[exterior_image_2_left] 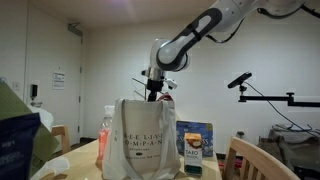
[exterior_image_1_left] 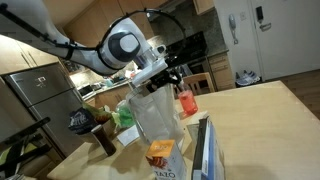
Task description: Unpack the objects from the carrier bag to the table
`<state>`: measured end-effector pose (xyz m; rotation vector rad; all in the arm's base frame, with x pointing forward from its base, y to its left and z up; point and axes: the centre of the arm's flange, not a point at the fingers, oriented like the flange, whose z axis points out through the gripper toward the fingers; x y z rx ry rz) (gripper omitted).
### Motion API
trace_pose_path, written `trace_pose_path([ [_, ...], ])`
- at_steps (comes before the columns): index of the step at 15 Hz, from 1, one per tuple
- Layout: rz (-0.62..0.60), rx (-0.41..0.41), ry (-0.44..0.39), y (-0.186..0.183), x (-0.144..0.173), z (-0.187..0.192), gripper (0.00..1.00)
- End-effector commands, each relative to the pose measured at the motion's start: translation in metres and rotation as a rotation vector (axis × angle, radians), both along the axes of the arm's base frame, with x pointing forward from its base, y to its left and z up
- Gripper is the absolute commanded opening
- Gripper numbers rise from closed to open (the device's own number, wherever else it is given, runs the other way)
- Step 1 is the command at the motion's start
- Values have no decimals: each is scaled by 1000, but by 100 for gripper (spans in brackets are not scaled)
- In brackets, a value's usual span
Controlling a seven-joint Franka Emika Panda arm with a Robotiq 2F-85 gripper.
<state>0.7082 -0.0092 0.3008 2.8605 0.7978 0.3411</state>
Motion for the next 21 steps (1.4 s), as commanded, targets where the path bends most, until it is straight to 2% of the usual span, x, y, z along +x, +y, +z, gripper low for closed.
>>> trace_pose_path([
  [1,15,-14,1,-5,8,3,58],
  [6,18,-31,-24,-3,9,15,18],
  [9,23,-35,-41,1,11,24,0],
  [14,29,-32,-64,7,12,34,1],
  [17,26,-52,-98,10,6,54,1],
  [19,37,-111,-145,13,1,74,1],
  [21,29,-220,-205,16,-2,94,1],
])
